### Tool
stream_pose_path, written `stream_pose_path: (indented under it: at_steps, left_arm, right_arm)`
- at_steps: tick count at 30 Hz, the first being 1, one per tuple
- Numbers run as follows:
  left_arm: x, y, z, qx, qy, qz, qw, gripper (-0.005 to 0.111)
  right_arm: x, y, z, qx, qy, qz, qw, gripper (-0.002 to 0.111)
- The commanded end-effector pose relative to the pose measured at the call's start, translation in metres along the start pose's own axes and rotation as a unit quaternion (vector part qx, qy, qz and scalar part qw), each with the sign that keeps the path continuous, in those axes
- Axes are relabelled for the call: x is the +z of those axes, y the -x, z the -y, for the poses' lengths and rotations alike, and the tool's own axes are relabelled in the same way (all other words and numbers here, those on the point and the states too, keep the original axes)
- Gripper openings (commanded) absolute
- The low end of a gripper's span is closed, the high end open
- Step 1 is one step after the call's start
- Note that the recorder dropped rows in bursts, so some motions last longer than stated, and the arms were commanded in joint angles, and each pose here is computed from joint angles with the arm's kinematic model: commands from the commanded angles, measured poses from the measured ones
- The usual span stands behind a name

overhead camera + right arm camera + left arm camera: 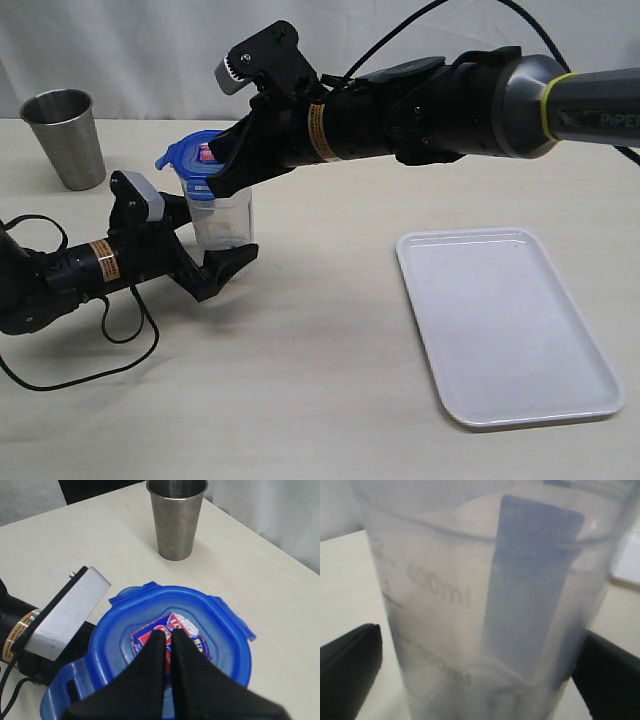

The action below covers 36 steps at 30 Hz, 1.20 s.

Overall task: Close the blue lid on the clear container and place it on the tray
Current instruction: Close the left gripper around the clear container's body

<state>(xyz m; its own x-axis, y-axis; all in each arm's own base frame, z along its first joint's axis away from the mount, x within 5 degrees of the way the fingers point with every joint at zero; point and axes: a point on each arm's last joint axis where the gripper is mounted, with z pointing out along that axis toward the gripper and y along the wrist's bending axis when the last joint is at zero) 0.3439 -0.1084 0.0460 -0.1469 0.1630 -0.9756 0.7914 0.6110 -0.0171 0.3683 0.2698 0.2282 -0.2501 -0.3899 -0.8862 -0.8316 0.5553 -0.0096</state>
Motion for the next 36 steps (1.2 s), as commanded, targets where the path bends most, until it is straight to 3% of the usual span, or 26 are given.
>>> stream_pose_path:
  at_steps: [1, 22, 36]
  left_arm:
    - [0.002, 0.002, 0.001, -0.006, -0.001, 0.010, 1.000, 0.105]
    - [0.003, 0.003, 0.001, -0.009, 0.003, 0.011, 1.000, 0.105]
    - [0.001, 0.018, 0.000, 0.011, 0.001, 0.026, 1.000, 0.105]
  right_arm:
    - [-0.001, 0.000, 0.000, -0.007, -0.003, -0.002, 1.000, 0.004]
    - [-0.001, 0.000, 0.000, -0.007, -0.003, -0.002, 1.000, 0.004]
    - [-0.001, 0.000, 0.000, -0.003, -0.004, -0.002, 1.000, 0.004]
